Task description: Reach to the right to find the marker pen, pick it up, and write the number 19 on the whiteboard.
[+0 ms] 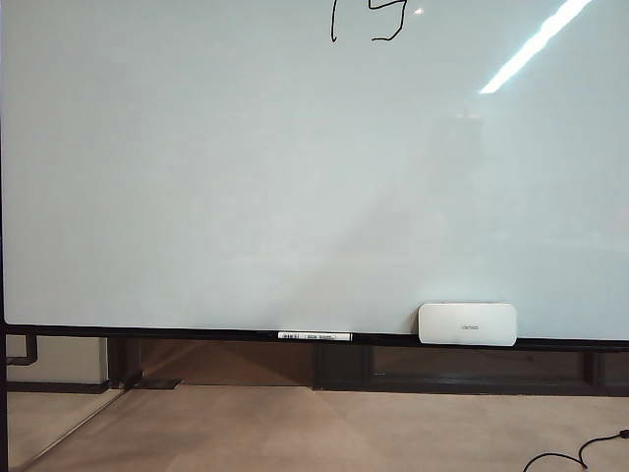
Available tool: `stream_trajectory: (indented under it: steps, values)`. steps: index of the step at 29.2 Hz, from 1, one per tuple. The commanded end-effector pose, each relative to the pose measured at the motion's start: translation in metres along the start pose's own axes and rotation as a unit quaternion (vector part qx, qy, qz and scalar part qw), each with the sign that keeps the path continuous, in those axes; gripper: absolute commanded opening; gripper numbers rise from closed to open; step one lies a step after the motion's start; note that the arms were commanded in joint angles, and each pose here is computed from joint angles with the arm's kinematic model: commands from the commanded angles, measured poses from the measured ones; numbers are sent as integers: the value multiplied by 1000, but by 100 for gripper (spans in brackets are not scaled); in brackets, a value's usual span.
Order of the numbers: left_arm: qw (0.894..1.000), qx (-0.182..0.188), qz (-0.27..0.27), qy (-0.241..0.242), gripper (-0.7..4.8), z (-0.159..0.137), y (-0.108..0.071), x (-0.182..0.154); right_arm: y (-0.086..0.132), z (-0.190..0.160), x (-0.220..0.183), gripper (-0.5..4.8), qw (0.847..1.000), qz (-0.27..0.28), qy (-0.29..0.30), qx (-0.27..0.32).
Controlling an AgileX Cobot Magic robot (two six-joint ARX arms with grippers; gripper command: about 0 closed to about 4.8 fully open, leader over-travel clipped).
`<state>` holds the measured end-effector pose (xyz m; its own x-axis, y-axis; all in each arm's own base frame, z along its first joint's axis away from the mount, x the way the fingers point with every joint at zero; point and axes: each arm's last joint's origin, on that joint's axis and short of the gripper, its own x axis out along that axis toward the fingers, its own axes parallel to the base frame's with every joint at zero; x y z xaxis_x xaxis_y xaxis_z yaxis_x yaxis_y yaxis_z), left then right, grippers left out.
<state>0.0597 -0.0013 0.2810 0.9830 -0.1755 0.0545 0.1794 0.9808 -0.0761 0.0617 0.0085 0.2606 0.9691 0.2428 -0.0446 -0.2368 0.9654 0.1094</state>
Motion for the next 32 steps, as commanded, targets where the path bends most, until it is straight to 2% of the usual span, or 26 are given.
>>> stream_trajectory:
  steps: [1,8,14,18,26,32]
  values:
    - [1000,-1,12,-19,-5,-10,4,8,-3,-8,10,0,999,5,-33,-1]
    - [999,-38,17,32,-5,-46,11,19,-8,-37,23,-1,1000,0,-7,5]
    - [999,-34,26,15,-5,-61,15,25,-13,-58,30,-1,1000,-16,20,10]
    - [999,-29,24,2,-5,-73,17,29,-14,-63,33,-1,1000,-9,-3,5]
    - [999,-31,7,30,-5,-95,19,32,-15,-70,36,-1,1000,-8,4,3]
    - [999,-25,-5,42,-5,-104,19,33,-17,-92,40,-1,999,3,35,14]
